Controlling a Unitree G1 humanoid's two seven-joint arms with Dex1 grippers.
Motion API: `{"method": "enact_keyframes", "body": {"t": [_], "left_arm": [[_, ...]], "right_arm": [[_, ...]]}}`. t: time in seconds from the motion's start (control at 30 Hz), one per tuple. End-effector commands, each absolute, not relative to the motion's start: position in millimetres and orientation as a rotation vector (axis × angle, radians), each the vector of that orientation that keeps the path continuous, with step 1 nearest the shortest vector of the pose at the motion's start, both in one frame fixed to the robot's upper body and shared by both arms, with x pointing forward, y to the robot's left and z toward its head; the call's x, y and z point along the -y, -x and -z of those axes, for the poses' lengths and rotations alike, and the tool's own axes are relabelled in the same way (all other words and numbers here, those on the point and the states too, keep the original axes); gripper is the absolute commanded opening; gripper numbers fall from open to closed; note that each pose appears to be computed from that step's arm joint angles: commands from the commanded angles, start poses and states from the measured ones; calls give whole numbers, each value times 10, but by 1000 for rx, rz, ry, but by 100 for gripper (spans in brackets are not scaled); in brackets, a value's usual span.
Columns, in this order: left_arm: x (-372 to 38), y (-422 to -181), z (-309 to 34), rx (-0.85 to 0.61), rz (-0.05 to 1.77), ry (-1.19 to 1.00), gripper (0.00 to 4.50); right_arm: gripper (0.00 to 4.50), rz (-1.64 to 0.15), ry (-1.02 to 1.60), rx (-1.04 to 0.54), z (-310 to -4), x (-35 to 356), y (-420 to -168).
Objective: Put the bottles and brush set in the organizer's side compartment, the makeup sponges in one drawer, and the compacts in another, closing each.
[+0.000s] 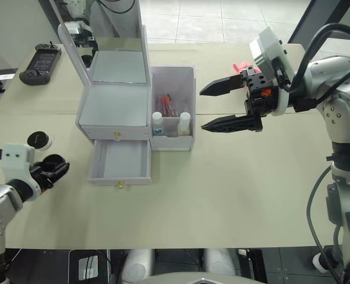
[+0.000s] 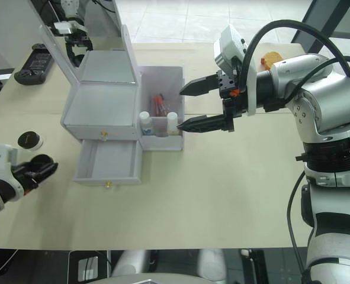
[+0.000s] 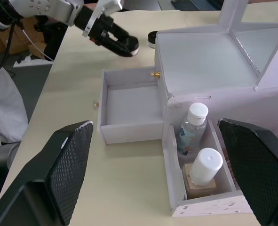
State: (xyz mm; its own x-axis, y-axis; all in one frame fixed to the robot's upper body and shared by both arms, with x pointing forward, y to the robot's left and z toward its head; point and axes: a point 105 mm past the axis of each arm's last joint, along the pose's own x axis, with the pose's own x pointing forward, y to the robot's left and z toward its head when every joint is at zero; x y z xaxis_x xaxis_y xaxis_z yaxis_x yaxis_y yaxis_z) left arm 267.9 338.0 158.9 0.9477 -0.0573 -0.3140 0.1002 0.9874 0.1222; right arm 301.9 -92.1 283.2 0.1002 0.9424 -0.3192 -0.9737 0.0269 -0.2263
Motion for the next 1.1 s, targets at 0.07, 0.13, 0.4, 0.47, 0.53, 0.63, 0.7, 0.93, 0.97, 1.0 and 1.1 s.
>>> {"method": "enact_keyframes", "body": {"t": [0.07, 0.13, 0.4, 0.47, 0.53, 0.63, 0.7, 0.93, 0.97, 1.0, 1.1], "left_arm": [[-2923, -2617, -2021, -208, 389, -215, 292], [-2766, -2574, -2048, -236, 521, -238, 292], [-2390, -2616, -1959, -345, 794, -305, 292], [-2303, -2637, -1891, -364, 823, -320, 292], [-2256, -2652, -1812, -387, 840, -342, 292], [-2199, -2695, -1674, -428, 864, -376, 292], [-2193, -2722, -1608, -453, 878, -406, 292], [-2262, -2780, -1577, -493, 888, -464, 292], [-2281, -2787, -1581, -494, 882, -477, 292], [-2300, -2795, -1585, -497, 875, -483, 292], [-2317, -2786, -1581, -514, 875, -495, 292]], "right_arm": [[450, -1466, 472, -22, -3028, 952, -2963], [450, -1467, 467, -22, -3020, 941, -2959], [450, -1430, 440, -4, -3016, 921, -2960], [450, -1417, 436, 0, -3025, 940, -2947], [450, -1411, 435, -3, -3026, 961, -2925], [450, -1397, 434, -13, -3037, 1024, -2900], [450, -1391, 436, -18, -3041, 1042, -2899], [450, -1367, 444, -13, -3041, 1057, -2901], [450, -1365, 444, -13, -3041, 1060, -2898], [450, -1364, 445, -14, -3038, 1062, -2898], [450, -1359, 448, -16, -3027, 1065, -2908]]}}
